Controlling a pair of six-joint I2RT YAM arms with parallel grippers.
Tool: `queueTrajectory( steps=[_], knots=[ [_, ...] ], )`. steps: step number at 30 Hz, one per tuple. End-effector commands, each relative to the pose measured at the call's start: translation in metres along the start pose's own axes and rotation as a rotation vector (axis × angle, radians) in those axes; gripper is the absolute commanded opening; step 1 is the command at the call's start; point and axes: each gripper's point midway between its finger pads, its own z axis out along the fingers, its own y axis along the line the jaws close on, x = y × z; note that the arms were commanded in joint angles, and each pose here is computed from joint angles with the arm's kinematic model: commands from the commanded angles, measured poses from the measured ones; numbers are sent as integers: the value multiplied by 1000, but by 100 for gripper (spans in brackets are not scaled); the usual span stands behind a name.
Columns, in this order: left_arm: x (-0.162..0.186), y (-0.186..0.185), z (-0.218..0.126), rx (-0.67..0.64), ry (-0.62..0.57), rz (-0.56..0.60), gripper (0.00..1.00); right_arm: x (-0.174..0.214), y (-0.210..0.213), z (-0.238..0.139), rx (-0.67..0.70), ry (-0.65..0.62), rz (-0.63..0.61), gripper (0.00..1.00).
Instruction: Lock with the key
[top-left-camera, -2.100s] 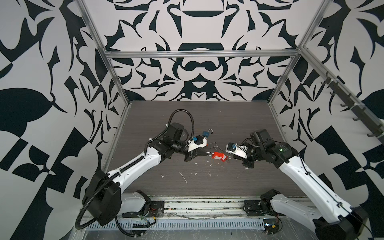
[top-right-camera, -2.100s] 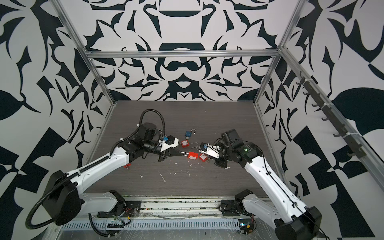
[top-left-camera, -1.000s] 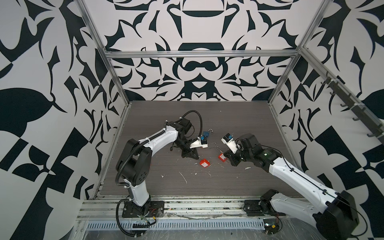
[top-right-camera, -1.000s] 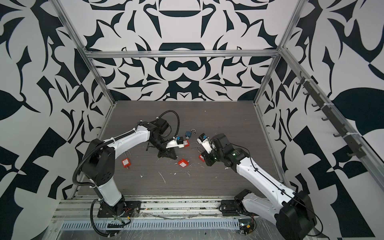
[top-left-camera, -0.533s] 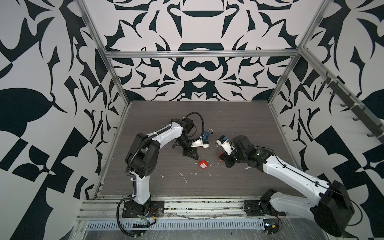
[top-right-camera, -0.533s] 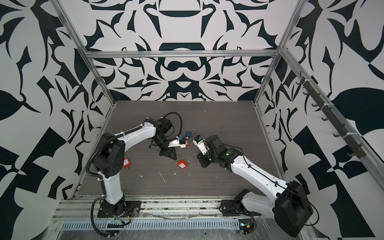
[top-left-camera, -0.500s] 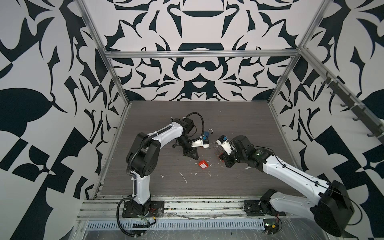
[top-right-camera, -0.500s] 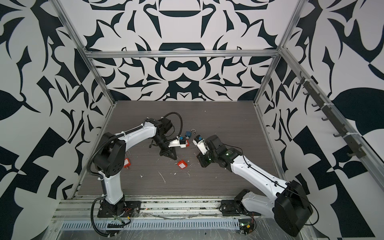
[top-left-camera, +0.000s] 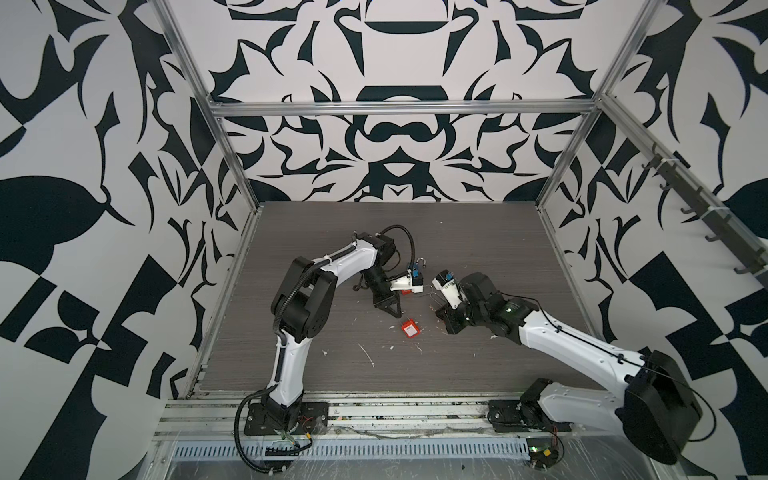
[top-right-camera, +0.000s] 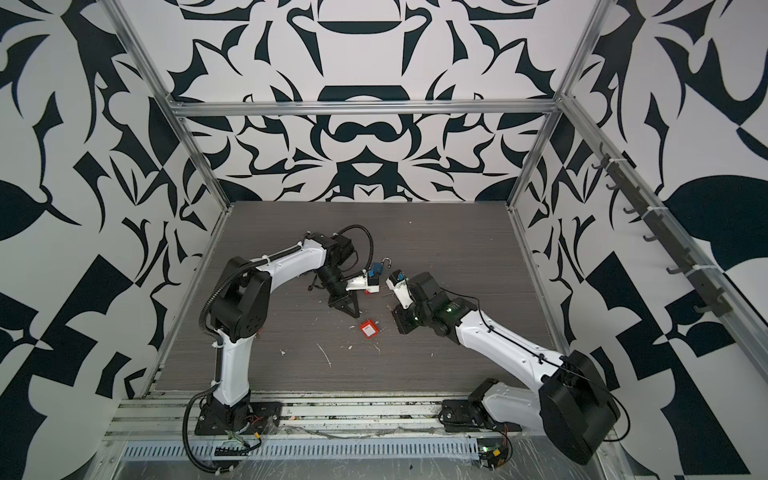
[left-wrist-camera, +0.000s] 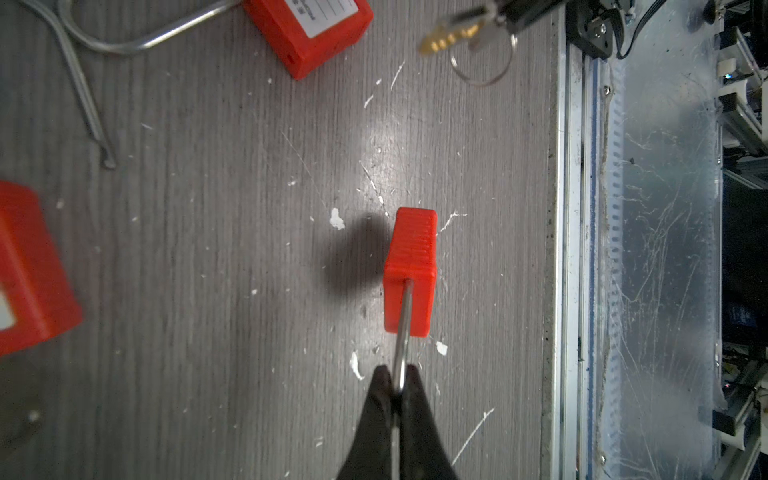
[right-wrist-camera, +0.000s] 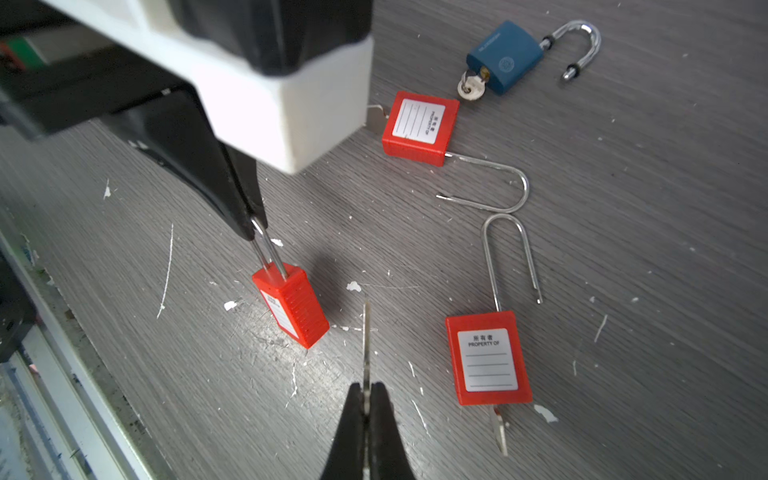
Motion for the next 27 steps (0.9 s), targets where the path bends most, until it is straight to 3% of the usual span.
queueTrajectory(
  steps=[1, 18, 22, 27],
  knots=[
    [5, 9, 9, -6, 38, -26, 6, -8, 4, 2, -6, -35, 13, 0],
    [-10, 43, 17, -112, -2, 5, 22, 5, -3, 19, 55, 17, 60, 0],
    [-27, 46, 6, -163, -92, 19, 28, 8, -4, 25, 66, 44, 100, 0],
    [-52, 51, -41, -286, -297, 2, 33, 9, -5, 31, 85, 80, 113, 0]
  ],
)
